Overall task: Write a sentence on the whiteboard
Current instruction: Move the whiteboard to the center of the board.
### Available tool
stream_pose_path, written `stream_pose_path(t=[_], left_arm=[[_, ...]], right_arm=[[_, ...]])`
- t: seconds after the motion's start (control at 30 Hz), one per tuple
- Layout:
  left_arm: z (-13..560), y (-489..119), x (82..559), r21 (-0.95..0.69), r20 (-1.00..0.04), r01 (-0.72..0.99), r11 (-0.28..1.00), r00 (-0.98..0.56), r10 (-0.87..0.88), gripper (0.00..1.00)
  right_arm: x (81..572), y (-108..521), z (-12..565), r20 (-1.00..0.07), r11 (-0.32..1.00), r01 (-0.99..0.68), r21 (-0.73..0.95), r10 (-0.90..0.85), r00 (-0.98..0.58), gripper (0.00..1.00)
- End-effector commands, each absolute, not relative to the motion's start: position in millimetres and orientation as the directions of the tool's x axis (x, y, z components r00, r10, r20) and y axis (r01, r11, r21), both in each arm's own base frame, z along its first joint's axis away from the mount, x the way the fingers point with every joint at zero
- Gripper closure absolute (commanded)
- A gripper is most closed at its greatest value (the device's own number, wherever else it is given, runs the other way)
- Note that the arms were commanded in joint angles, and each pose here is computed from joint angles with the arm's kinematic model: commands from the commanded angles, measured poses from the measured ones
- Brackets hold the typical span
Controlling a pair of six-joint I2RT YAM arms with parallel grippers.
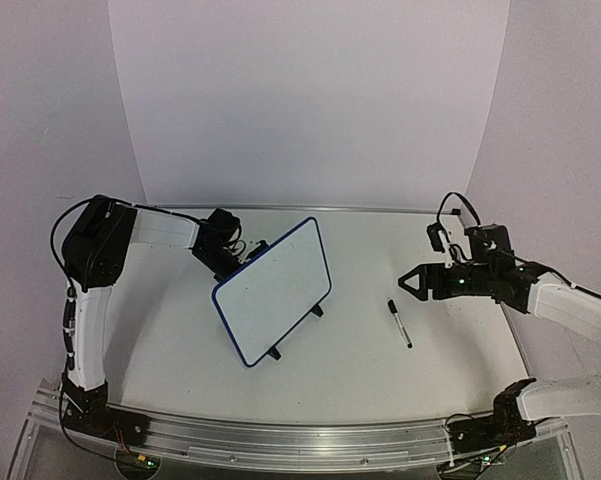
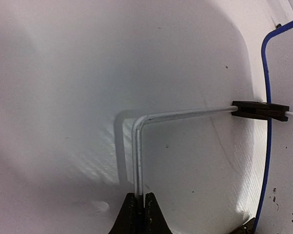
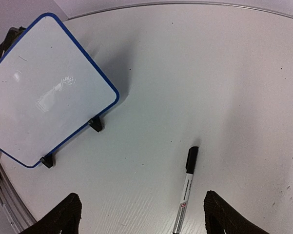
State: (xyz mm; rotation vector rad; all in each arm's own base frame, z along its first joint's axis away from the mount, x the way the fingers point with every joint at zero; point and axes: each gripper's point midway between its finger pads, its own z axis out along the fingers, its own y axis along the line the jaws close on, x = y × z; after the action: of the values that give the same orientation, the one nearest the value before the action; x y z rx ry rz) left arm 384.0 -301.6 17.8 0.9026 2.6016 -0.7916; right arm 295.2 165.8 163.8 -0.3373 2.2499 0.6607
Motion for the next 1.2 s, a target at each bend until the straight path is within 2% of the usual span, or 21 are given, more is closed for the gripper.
stream_pose_path(t=[0.0, 0.1, 0.17, 0.27, 0.4, 0.63, 0.8, 0.9, 1.03, 1.17], left_arm=[[10.8, -314.6, 354.7, -0.466, -0.369, 0.683, 0.562, -0.728, 0.578, 1.0], [10.9, -315.5, 356.8, -0.464, -0.37, 0.683, 0.563, -0.728, 0.578, 0.99], [13.8, -316.6, 359.5, -0.461, -0.379, 0.682, 0.568, -0.73, 0.569, 0.94], [26.6, -317.8, 369.6, -0.435, -0.418, 0.678, 0.592, -0.734, 0.535, 0.66], [60.6, -318.9, 385.5, -0.387, -0.516, 0.687, 0.615, -0.714, 0.472, 0.44], [119.8, -288.7, 405.3, -0.354, -0.639, 0.644, 0.678, -0.696, 0.327, 0.34], [148.6, -236.6, 415.1, -0.399, -0.651, 0.513, 0.76, -0.742, 0.159, 0.28], [168.6, -196.8, 418.4, -0.406, -0.654, 0.371, 0.835, -0.756, 0.018, 0.22], [198.5, -156.4, 406.8, -0.4, -0.661, 0.207, 0.893, -0.74, -0.124, 0.13], [229.7, -137.4, 384.9, -0.436, -0.682, 0.164, 0.885, -0.701, -0.206, 0.05]], right_arm=[[309.0, 184.7, 181.4, -0.781, 0.815, -0.479, 0.327, -0.052, -0.622, 0.19], [311.7, 192.3, 181.8, -0.789, 0.811, -0.491, 0.318, -0.061, -0.611, 0.19], [312.5, 197.0, 183.9, -0.798, 0.804, -0.501, 0.319, -0.057, -0.601, 0.19], [312.8, 201.0, 185.4, -0.806, 0.798, -0.512, 0.317, -0.059, -0.59, 0.19], [311.5, 206.1, 183.6, -0.808, 0.791, -0.531, 0.303, -0.082, -0.583, 0.2], [309.8, 221.8, 181.3, -0.811, 0.765, -0.583, 0.272, -0.144, -0.568, 0.24], [313.3, 242.3, 171.8, -0.801, 0.746, -0.625, 0.23, -0.219, -0.556, 0.29], [314.6, 261.9, 167.1, -0.794, 0.722, -0.667, 0.183, -0.292, -0.534, 0.35], [317.0, 289.2, 151.1, -0.774, 0.68, -0.72, 0.138, -0.38, -0.507, 0.38], [316.5, 318.6, 126.1, -0.744, 0.64, -0.76, 0.113, -0.452, -0.491, 0.45]])
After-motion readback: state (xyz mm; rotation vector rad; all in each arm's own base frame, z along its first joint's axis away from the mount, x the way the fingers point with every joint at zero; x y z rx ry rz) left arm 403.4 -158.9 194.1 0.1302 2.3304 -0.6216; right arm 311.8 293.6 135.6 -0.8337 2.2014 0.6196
